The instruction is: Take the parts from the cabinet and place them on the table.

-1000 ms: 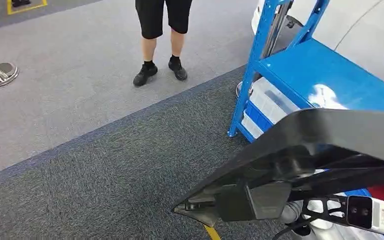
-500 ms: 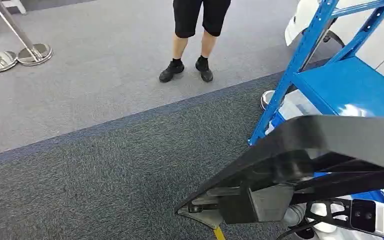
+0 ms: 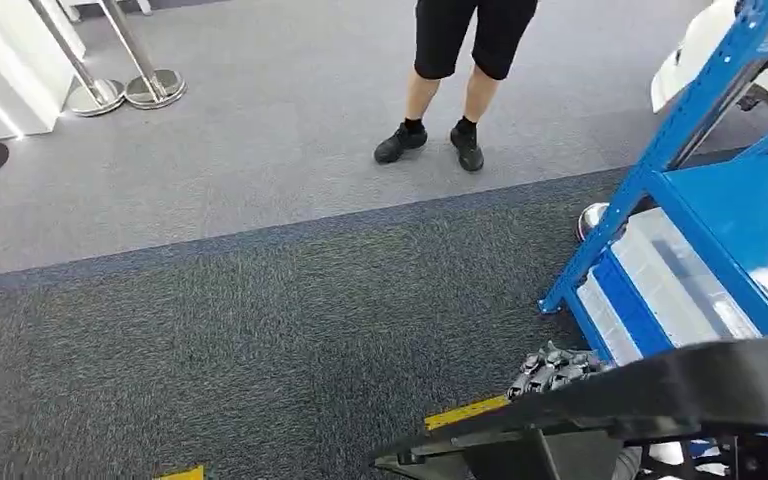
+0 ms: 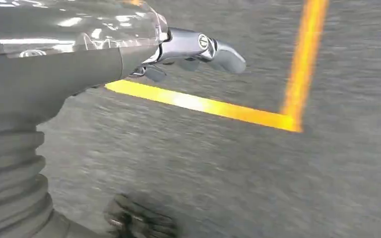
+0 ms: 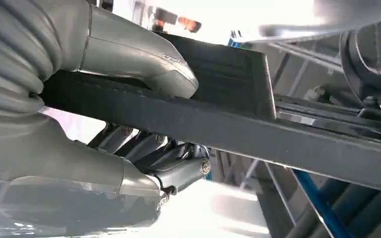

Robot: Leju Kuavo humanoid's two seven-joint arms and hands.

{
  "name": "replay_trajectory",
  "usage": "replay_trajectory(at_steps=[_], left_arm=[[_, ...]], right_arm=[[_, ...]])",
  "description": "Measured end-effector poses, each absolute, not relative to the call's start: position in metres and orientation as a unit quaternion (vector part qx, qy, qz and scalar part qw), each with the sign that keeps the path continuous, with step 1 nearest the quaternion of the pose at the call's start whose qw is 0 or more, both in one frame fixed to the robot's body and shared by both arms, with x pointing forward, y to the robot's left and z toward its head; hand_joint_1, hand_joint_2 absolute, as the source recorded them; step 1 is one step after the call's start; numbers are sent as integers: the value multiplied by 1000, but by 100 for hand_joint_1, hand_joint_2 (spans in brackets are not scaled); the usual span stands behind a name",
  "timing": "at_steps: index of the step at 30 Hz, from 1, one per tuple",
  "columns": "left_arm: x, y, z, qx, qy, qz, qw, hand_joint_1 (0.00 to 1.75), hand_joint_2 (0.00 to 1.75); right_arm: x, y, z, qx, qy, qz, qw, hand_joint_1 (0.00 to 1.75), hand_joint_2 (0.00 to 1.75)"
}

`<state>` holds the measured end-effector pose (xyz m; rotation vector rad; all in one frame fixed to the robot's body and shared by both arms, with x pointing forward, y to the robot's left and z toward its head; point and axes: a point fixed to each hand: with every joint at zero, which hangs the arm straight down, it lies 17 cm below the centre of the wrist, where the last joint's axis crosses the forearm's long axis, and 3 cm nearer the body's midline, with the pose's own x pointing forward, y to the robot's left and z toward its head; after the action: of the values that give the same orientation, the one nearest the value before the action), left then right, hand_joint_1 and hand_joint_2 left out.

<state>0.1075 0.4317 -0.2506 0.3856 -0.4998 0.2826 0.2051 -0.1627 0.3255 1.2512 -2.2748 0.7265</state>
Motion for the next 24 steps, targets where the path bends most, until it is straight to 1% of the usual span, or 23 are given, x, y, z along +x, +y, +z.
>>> replay_trajectory(at_steps=[3, 6, 9, 13, 24], left_arm=[[93, 409, -264, 159, -186, 108, 964, 0, 175], [84, 381, -271, 139, -160, 119, 970, 0, 175], [81, 363, -273, 127, -156, 124, 972, 0, 175], [97, 363, -269, 120, -182, 131, 967, 0, 175], [102, 380, -266, 131, -197, 137, 962, 0, 175]], right_arm=[[207, -146, 327, 419, -842, 256, 223, 175, 175], [210, -127, 333, 394, -863, 226, 224, 175, 175], [206, -116, 342, 398, -868, 206, 215, 175, 175], [205, -112, 346, 401, -870, 196, 211, 175, 175], [198, -106, 358, 410, -872, 185, 193, 175, 175]])
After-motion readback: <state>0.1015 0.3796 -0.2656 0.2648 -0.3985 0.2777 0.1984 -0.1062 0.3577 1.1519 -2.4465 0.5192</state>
